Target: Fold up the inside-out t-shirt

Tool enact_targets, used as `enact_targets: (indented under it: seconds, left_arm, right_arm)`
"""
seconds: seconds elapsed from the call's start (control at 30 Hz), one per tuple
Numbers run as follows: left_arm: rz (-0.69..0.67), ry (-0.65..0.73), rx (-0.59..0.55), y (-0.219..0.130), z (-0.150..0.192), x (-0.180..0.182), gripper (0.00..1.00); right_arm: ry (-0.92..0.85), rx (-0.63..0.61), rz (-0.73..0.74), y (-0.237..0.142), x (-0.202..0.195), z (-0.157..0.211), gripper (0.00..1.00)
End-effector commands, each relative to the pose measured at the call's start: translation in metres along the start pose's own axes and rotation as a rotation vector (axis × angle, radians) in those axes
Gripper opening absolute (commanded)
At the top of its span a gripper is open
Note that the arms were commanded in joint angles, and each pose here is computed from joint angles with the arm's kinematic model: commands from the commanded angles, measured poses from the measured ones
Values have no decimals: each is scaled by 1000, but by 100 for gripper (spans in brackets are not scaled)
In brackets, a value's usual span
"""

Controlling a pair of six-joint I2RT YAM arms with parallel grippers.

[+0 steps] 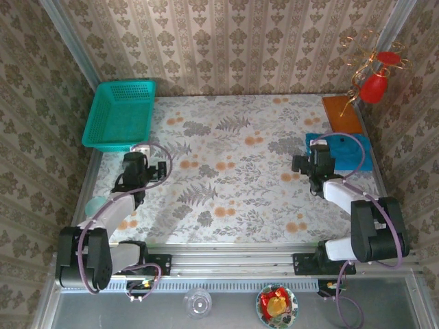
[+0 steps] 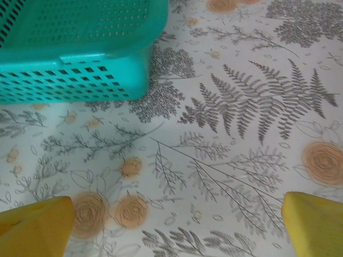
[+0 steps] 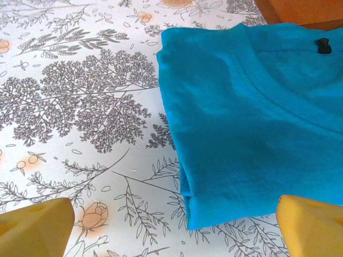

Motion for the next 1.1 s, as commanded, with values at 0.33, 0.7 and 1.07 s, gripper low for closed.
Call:
enact_targets:
  seconds: [0.33,0.7,1.07]
  left_arm:
    - [96,78,-303,33,-20,3,100]
    - [82,29,-277,52,-12,14,100]
    - [65,47,-282,50,-12,11,100]
  right_arm:
    - [27,-314,-52,2,8,-31,100]
    - [12,-308,-94,13,15,-24,100]
    - [12,-314,-94,12,14,-24,100]
Point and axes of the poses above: each hand's point on the last joint's axis, 136 mm out from that joint toward the fingers, its own y axis out along the fingers, its own x axis along the line the jaws close on, z = x × y, the point moved 3 cm from there along -y, back along the fingers, and after that the axes turned 1 degree about -y, right-handed, at the moved point
